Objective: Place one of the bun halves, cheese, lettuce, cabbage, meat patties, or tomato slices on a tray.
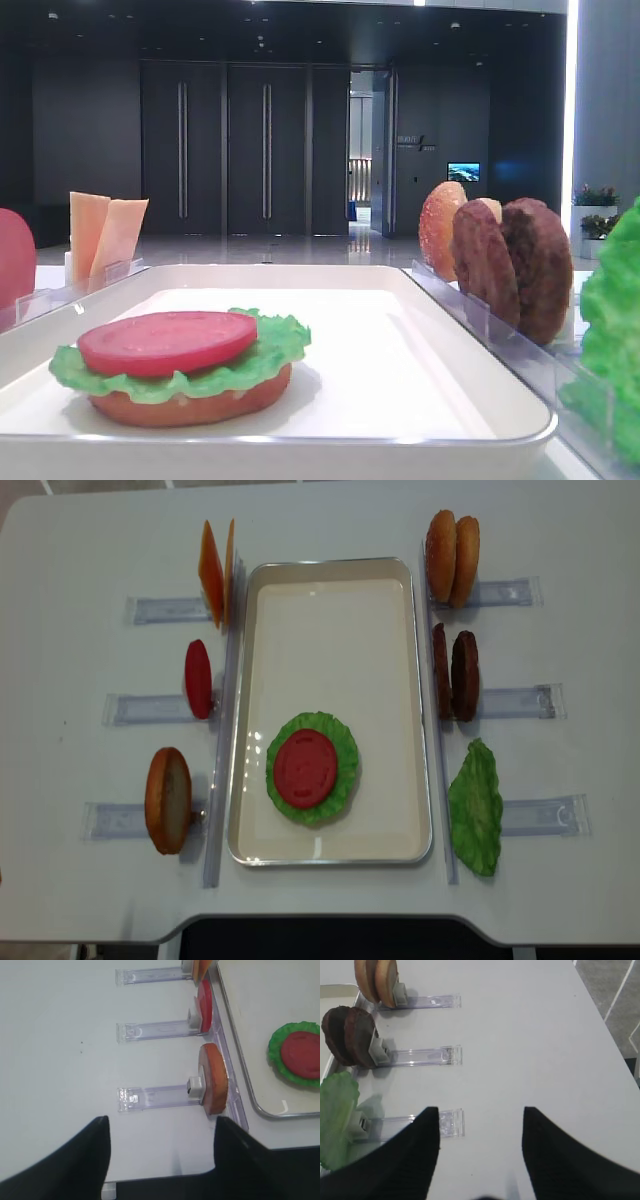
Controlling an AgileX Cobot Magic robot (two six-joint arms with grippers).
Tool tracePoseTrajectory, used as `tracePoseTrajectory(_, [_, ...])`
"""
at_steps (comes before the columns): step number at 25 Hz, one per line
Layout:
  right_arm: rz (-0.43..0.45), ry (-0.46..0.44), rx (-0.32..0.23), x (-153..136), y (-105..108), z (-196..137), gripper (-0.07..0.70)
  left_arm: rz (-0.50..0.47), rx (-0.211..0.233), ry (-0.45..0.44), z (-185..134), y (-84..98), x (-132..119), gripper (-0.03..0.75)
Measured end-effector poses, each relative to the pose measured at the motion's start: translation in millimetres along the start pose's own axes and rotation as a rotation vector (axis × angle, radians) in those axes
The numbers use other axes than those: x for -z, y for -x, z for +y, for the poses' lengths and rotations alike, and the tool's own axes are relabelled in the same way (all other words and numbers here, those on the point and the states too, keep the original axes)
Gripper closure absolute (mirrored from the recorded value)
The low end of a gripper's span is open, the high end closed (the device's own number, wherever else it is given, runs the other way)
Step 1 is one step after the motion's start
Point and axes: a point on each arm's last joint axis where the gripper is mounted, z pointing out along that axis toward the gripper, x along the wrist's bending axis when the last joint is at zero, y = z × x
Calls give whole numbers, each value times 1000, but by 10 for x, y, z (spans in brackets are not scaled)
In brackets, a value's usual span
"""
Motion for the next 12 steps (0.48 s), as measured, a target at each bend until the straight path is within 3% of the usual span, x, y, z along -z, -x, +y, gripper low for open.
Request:
tracePoseTrajectory(7, [0,0,0,0,0,0,270,5,-11,96,-370,16,9,272])
tracePoseTrajectory(12, [0,0,0,0,0,0,270,-23,-7,61,-450,43,-105,317])
